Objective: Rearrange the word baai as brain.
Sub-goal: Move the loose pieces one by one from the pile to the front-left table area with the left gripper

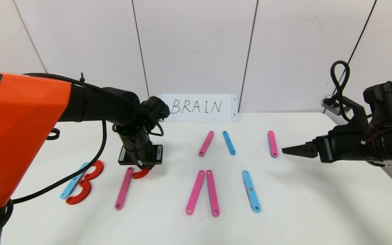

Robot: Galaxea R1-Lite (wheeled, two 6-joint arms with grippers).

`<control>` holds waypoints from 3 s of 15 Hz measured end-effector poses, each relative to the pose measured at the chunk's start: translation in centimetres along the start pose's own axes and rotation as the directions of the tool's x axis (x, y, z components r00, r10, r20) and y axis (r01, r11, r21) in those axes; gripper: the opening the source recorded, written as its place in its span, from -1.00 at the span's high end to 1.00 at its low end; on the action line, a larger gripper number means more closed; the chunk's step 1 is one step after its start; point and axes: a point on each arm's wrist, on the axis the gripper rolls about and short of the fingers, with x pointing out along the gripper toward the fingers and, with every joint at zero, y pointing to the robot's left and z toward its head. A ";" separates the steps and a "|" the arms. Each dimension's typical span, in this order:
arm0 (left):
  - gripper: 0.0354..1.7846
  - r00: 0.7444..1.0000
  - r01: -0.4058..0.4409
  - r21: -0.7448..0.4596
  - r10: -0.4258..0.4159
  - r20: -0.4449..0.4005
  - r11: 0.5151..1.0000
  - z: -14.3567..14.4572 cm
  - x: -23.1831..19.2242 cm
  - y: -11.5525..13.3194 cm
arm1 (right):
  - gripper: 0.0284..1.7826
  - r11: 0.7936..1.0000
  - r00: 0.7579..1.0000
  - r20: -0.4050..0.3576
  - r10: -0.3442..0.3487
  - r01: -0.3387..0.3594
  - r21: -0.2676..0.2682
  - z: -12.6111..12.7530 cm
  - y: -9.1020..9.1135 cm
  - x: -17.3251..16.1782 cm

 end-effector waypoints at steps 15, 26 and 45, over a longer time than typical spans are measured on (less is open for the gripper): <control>0.52 1.000 -0.010 0.007 0.010 -0.002 1.000 0.4 1.6 0.0 | -0.95 1.000 1.000 -0.001 0.001 -0.001 -0.001 0.0 0.0 0.0; -0.95 0.999 0.016 0.008 -0.017 0.037 1.000 0.8 0.1 -0.2 | -0.95 1.000 1.000 -0.004 0.001 -0.001 -0.001 -0.1 0.0 0.0; -0.96 0.973 -0.028 -0.205 0.073 0.219 0.978 8.8 3.3 7.1 | -0.95 1.000 1.000 -0.011 0.005 -0.005 -0.002 -0.2 0.1 0.2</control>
